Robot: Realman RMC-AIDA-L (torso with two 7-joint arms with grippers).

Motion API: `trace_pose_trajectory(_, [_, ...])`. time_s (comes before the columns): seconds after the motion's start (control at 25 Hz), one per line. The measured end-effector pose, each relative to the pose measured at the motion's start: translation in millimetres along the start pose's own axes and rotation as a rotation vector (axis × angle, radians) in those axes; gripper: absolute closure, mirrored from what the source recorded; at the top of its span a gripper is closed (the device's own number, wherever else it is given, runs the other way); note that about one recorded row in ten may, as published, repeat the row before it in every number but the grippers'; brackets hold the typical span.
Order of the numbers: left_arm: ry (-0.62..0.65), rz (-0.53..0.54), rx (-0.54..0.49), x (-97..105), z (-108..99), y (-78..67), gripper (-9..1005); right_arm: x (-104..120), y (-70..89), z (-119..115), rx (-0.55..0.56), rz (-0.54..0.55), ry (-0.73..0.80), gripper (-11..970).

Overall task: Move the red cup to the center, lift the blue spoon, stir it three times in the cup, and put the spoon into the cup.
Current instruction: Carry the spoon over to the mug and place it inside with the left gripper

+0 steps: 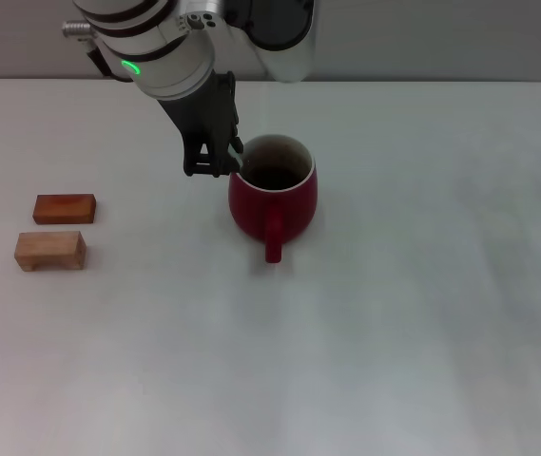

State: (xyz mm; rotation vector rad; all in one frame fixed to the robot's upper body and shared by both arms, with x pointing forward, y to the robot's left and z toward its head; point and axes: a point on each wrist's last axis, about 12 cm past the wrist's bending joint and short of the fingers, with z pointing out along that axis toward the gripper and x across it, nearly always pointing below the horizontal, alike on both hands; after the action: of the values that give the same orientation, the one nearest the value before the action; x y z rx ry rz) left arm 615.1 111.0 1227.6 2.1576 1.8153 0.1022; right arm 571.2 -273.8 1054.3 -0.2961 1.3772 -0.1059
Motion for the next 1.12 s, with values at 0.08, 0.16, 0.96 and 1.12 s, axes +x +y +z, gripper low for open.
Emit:
trace_pose_trajectory(0.08, [-0.028, 0.007, 0.007, -4, -1, -0.9, 829, 0, 0.0, 0, 0.0, 0.0, 0.0, 953])
trace_pose_trajectory(0.16, [-0.04, 0.011, 0.009, -6, -1, -1.1, 829, 0, -0.2, 0, 0.001, 0.0, 0.001, 953])
trace_pose_trajectory(0.96, [-0.137, 0.049, -0.089, -26, 16, 8.2, 834, 1, -1.7, -4, 0.007, 0.0, -0.002, 953])
trace_pose_trajectory(1.12, [-0.108, 0.031, -0.11, -22, 19, 11.2, 835, 1, -1.9, -4, 0.008, 0.0, -0.002, 953])
